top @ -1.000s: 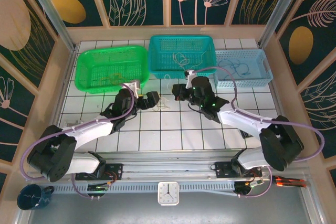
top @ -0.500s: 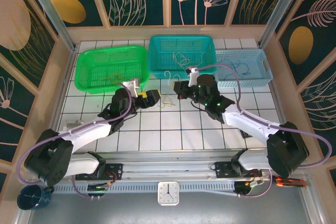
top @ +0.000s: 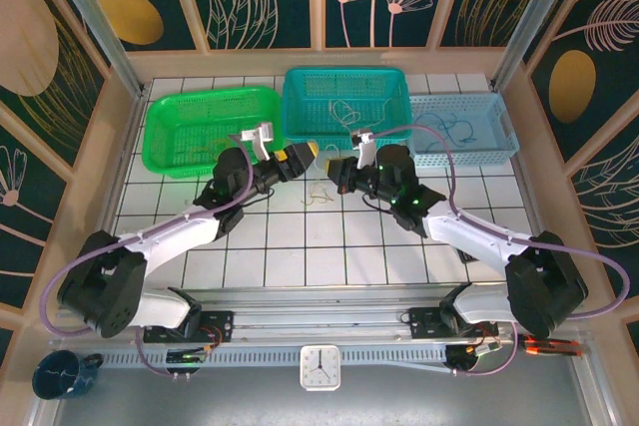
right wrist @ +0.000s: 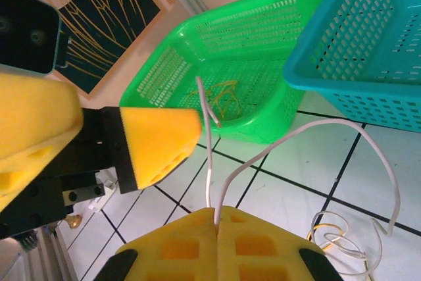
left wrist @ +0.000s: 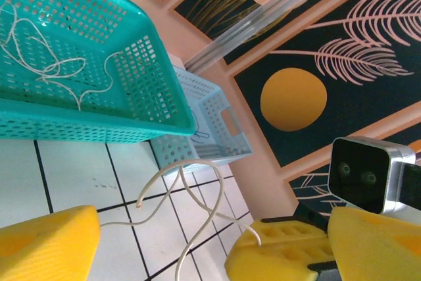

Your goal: Untangle the cables

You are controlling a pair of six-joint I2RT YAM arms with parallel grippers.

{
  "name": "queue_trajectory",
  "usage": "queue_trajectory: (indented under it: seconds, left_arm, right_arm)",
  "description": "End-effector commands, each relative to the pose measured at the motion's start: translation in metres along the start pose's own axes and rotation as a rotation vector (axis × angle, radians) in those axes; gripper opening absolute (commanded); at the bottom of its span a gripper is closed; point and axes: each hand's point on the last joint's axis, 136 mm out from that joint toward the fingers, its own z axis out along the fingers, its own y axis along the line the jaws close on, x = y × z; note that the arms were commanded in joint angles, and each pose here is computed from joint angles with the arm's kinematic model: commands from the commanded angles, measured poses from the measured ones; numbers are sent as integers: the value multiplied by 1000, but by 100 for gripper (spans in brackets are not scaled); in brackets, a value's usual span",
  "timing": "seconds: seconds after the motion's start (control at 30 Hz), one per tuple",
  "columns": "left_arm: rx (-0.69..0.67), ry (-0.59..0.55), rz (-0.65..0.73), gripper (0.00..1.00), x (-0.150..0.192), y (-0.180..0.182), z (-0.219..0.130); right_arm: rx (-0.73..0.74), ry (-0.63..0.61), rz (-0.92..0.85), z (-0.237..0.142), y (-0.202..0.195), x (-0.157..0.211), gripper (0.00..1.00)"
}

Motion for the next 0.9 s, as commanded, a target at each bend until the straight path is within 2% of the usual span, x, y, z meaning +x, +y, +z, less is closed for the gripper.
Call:
queue_trajectory:
  seconds: [0.0,0.37,0.47,0.6,0.7,0.77,0.87]
  left_arm:
    - [75,0,-19,87,-6,-15,6]
    - [80,22,-44,76,0,-4,20]
    - [92,28,-47,68,1,-6,25]
    - [113,33,-47,45,2,-9,29]
    - [127,21,-41,16,-2,-15,28]
    - [129,15,-26,0,-6,-19,29]
    - [139,7,6,0,-15,-31,28]
  right_arm:
    - [-54,-40,-22,-5,12,-10,0]
    - [-80,-31,-14,-4,17,-6,0]
    - [-82,-27,-13,-3,18,-4,0]
    - [-82,-19,-8,-1,17,-1,0]
    - [-66,-11,-6,0,12,3,0]
    - [-43,-10,-5,0,6,6,0]
    - [-14,-8,-3,-3,-2,12,26]
